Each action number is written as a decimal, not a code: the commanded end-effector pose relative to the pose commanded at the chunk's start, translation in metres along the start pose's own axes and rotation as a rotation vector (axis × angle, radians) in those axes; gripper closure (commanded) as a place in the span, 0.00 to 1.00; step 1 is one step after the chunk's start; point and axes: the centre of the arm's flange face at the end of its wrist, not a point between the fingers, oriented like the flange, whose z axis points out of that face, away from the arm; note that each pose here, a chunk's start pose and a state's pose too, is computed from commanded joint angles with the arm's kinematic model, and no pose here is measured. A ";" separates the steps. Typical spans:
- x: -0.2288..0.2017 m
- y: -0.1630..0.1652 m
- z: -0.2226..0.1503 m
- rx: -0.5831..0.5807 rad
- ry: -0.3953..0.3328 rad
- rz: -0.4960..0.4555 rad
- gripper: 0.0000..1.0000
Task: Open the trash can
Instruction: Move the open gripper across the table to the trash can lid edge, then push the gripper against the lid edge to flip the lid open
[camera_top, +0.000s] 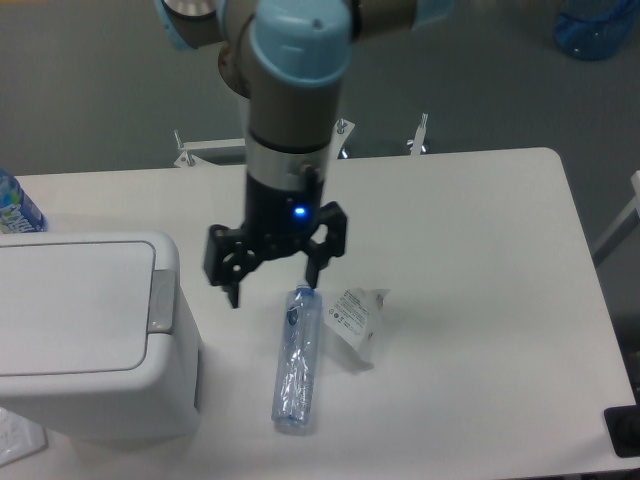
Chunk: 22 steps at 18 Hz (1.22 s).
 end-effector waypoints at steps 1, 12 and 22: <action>0.010 0.004 0.003 -0.007 0.004 0.015 0.00; 0.024 0.017 0.012 -0.030 0.008 0.039 0.00; 0.019 0.015 0.018 -0.032 -0.022 0.039 0.00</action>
